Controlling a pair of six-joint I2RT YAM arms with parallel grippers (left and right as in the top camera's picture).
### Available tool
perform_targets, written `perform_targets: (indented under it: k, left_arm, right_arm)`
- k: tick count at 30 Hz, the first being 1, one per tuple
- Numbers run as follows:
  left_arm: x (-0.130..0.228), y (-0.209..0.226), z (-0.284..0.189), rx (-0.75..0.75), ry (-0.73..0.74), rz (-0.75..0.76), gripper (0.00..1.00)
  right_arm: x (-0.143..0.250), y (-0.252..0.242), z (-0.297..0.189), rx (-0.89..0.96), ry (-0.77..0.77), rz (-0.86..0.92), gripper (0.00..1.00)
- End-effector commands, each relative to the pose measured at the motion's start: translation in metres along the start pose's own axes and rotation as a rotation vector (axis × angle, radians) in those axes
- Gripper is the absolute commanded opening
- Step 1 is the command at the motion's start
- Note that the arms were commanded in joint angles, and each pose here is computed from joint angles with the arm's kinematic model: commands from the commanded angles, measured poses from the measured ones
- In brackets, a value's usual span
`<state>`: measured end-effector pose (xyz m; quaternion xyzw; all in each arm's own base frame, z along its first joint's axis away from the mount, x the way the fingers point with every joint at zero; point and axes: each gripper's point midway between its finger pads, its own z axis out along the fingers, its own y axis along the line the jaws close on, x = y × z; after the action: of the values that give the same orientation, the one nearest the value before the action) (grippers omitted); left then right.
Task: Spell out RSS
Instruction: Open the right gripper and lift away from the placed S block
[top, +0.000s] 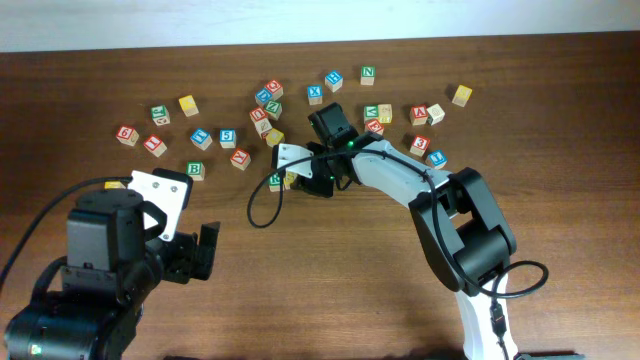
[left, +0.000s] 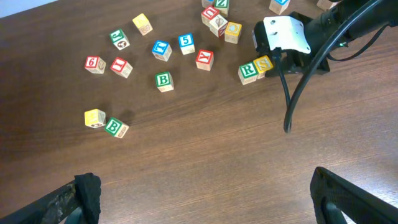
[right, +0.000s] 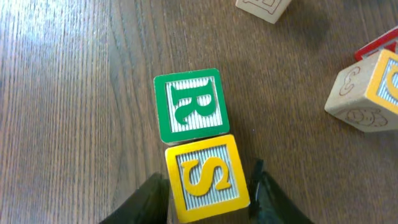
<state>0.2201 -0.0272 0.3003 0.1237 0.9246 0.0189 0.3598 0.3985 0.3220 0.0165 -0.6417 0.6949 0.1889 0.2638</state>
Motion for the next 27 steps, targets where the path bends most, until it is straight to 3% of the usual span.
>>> perform_targets:
  k: [1, 8, 27]
  left_arm:
    - [0.0013, -0.0009, 0.0001, 0.007, -0.002, 0.013, 0.99]
    - [0.0013, -0.0009, 0.0001, 0.007, -0.002, 0.013, 0.99]
    - [0.0013, -0.0009, 0.0001, 0.007, -0.002, 0.012, 0.99]
  right_arm:
    - [-0.0011, 0.0002, 0.0059, -0.006, 0.003, 0.016, 0.34]
    - [-0.0009, 0.0004, 0.0059, -0.007, 0.004, 0.043, 0.27]
    - [0.0023, 0.0046, 0.0059, -0.023, 0.017, 0.079, 0.25]
